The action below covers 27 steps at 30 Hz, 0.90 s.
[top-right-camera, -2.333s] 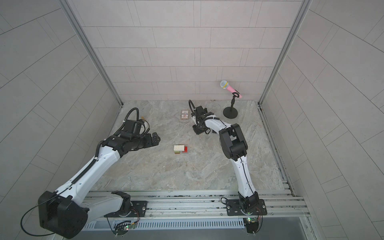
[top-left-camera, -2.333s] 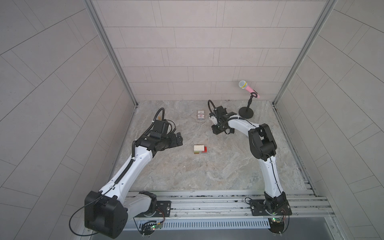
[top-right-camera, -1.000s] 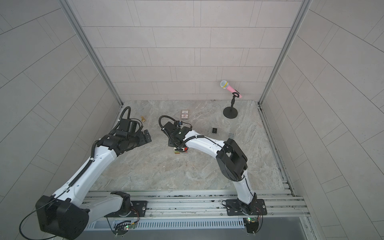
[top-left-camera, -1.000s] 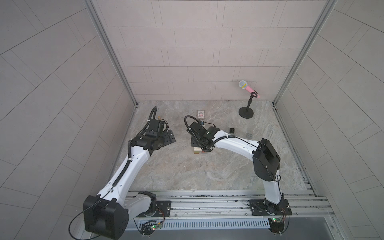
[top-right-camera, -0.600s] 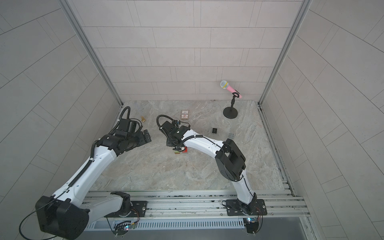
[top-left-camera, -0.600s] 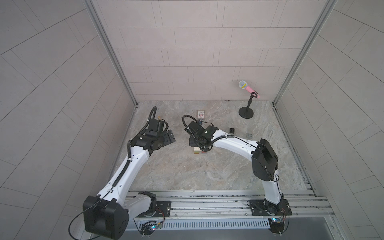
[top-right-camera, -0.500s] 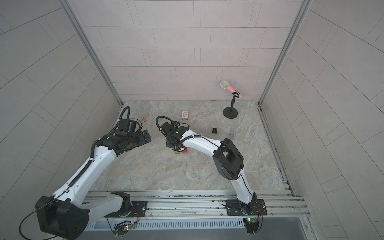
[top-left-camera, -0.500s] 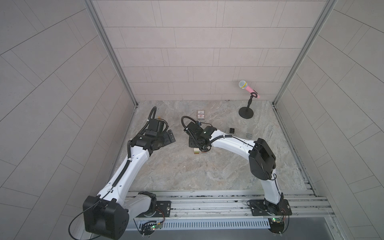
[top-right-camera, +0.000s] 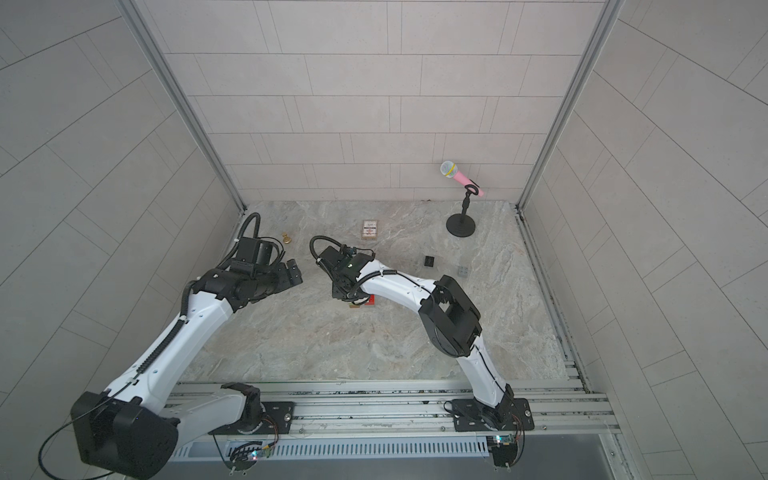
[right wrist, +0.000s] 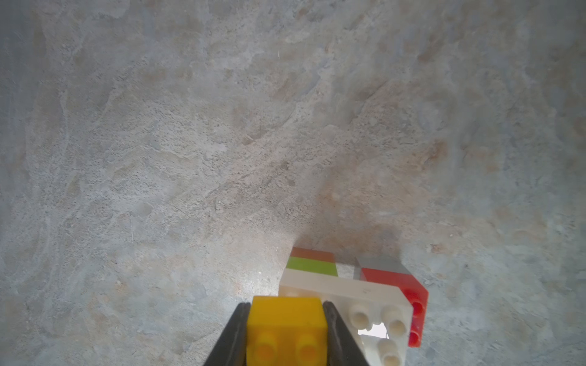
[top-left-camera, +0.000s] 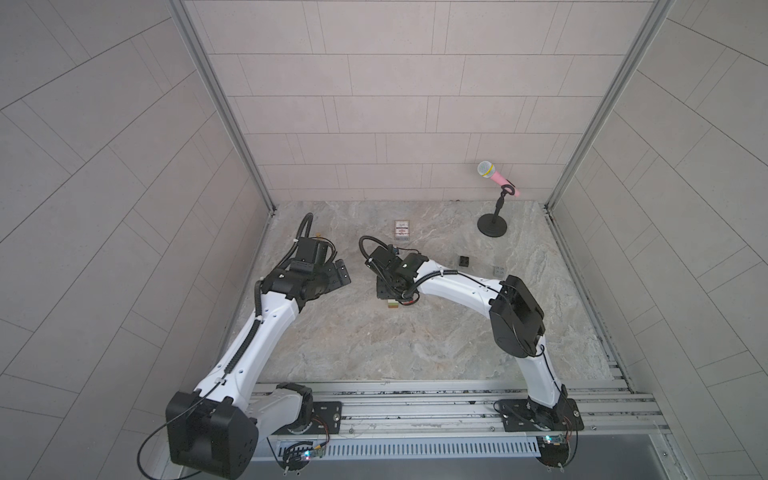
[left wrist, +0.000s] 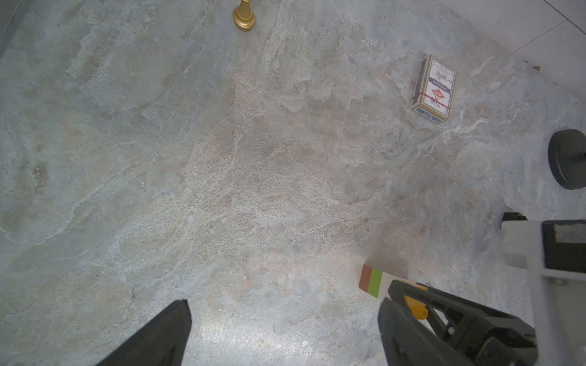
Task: Assemble the letter h with lego
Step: Assemble the lego brick with the lego brick.
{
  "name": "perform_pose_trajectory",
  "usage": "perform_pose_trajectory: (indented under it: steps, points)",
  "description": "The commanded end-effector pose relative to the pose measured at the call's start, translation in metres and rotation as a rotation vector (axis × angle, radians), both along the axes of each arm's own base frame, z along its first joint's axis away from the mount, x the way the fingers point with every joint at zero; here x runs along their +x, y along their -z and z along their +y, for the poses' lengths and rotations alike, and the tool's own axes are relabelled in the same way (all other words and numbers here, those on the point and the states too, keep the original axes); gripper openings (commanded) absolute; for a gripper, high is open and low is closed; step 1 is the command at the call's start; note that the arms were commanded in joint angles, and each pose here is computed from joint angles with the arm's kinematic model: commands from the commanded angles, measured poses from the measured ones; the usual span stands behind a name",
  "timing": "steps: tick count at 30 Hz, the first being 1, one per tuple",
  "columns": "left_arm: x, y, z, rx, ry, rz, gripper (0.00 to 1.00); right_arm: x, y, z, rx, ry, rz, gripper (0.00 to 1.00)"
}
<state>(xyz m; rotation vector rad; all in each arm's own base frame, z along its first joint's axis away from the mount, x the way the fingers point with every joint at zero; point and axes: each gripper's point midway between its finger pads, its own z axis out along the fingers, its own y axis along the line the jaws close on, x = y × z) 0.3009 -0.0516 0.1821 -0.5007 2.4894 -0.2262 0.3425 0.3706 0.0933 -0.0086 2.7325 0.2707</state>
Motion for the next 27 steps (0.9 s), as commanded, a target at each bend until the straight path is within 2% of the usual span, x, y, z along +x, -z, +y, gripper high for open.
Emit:
perform_pose_trajectory:
  steps: [1, 15, 27]
  points:
    - [0.000, -0.008, 0.002, -0.008, -0.011, -0.010, 1.00, -0.002, -0.015, -0.007, -0.040, 0.000, -0.038, 0.00]
    - [0.001, -0.006, 0.000, -0.017, -0.004, -0.003, 1.00, 0.003, -0.022, -0.011, -0.062, 0.026, -0.067, 0.00]
    - [0.001, -0.006, -0.001, -0.021, 0.002, -0.001, 1.00, 0.003, -0.004, -0.016, -0.095, 0.052, -0.021, 0.00]
